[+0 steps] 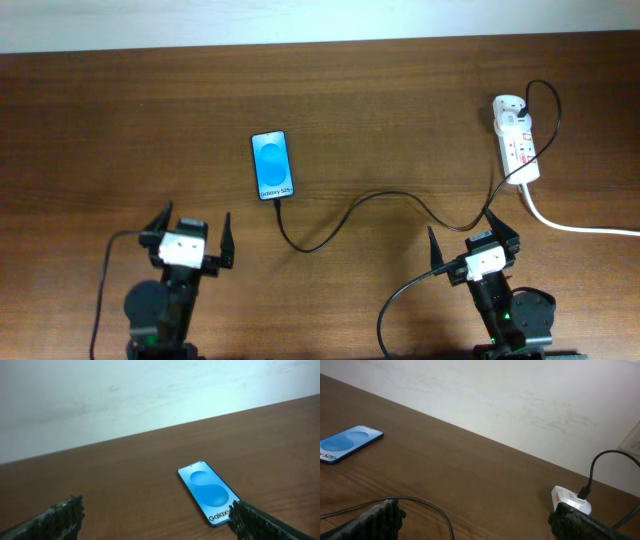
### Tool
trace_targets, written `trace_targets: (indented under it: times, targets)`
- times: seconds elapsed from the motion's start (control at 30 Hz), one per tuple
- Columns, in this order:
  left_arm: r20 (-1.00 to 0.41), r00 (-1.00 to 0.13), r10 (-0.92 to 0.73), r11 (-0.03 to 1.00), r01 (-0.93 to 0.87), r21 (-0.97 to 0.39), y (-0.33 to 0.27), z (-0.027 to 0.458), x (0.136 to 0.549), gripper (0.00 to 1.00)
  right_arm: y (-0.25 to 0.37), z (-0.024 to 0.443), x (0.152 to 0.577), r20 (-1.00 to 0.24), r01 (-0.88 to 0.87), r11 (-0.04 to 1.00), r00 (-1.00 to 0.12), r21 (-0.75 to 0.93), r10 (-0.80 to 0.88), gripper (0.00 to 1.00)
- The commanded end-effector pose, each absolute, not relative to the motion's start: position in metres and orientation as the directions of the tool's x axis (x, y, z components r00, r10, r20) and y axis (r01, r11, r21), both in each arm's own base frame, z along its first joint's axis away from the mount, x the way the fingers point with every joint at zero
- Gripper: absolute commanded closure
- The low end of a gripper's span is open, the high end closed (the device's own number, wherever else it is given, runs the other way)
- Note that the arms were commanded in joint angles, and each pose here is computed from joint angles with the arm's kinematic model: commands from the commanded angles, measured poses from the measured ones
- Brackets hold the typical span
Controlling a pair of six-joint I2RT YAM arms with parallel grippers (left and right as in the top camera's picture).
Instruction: Plug charger to phone and switch on socket
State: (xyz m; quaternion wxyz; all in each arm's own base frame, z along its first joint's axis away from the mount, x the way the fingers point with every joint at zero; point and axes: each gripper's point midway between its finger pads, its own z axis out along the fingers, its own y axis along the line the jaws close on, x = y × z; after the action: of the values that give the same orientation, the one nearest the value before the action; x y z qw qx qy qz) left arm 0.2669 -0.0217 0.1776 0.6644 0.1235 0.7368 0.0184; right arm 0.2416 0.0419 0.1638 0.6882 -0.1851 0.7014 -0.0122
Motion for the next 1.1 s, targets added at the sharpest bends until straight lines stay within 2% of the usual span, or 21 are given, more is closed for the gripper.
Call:
trace_targets:
  times: [0.0,0.27,0.37,1.07]
  targets:
    - [-0.965,-0.041,0.258,0.954,0.172,0.247,-0.027,0.165,0.258,0.01,0.042,0.162,0.241,-0.964,-0.245,0.934,0.012,-0.260,-0.265,0.02]
    - [-0.962,-0.090,0.259,0.956,0.168,0.242,-0.025,0.145,0.247,0.01,0.042,0.162,0.241,-0.964,-0.245,0.934,0.012,-0.260,-0.265,0.02]
    - [-0.970,-0.020,0.244,0.958,0.160,0.238,-0.027,0.161,0.244,0.00,0.042,0.162,0.241,-0.964,-0.245,0.934,0.012,-0.260,-0.265,0.02]
    - [-0.969,-0.026,0.244,0.958,0.163,0.237,-0.028,0.160,0.244,0.01,0.042,0.161,0.241,-0.964,-0.245,0.934,0.011,-0.260,-0.265,0.02]
